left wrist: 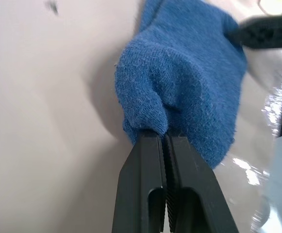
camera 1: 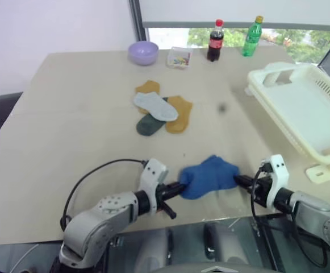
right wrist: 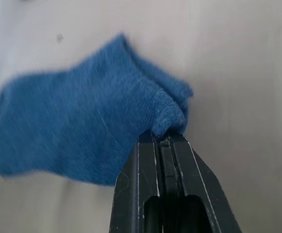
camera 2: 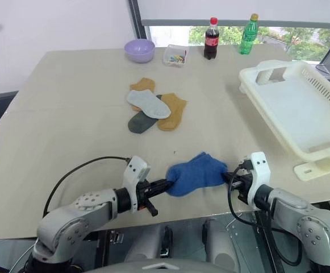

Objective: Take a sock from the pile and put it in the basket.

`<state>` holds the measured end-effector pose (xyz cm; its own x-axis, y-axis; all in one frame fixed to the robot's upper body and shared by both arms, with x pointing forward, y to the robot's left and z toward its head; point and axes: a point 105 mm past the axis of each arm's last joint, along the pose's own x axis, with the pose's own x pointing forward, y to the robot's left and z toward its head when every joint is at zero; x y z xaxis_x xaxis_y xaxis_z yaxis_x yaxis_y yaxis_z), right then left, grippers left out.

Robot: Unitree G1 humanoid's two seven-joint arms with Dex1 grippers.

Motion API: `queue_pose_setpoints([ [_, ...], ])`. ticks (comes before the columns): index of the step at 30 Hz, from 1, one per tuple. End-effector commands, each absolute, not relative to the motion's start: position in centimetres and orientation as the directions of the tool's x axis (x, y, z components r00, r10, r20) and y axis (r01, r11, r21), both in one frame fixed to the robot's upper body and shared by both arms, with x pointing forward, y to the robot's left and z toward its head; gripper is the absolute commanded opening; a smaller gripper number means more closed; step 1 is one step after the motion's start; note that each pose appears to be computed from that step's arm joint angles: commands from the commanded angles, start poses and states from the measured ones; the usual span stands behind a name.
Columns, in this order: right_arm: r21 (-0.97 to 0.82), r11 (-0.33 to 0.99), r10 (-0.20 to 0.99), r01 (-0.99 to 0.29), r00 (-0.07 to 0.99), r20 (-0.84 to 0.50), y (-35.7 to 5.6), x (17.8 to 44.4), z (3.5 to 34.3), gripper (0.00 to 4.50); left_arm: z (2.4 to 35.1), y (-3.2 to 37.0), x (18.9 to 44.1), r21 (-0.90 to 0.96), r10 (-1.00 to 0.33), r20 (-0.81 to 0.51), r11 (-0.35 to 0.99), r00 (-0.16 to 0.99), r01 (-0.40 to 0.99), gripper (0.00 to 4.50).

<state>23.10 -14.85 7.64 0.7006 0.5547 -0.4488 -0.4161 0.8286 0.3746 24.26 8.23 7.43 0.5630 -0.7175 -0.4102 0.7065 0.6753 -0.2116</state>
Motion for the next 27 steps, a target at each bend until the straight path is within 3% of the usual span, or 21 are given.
queue_pose_setpoints([
  [1, 0.369, 0.826, 0.559, -0.426, 0.704, -0.439, -14.3, 22.7, 8.0, 0.00, 7.8, 9.0, 27.2, -0.141, -0.672, -0.387, 0.720, 0.631, 0.680, 0.06],
  [9, 0.347, 0.836, 0.535, -0.425, 0.771, -0.345, -13.6, 23.6, 9.9, 0.00, 10.4, 9.6, 30.5, -0.070, -0.684, -0.311, 0.709, 0.660, 0.702, 0.06],
  [14, 0.280, 0.853, 0.513, -0.441, 0.808, -0.291, -14.1, 24.3, 12.0, 0.00, 12.8, 9.2, 28.5, -0.198, -0.789, -0.218, 0.612, 0.575, 0.765, 0.06],
  [19, 0.253, 0.848, 0.522, -0.465, 0.812, -0.259, -14.0, 24.9, 13.4, 0.00, 12.9, 8.6, 26.4, -0.243, -0.825, -0.214, 0.564, 0.524, 0.789, 0.06],
  [27, 0.262, 0.861, 0.503, -0.437, 0.808, -0.306, -14.7, 25.8, 12.3, 0.00, 11.2, 8.1, 26.4, -0.255, -0.781, -0.255, 0.623, 0.570, 0.739, 0.06],
])
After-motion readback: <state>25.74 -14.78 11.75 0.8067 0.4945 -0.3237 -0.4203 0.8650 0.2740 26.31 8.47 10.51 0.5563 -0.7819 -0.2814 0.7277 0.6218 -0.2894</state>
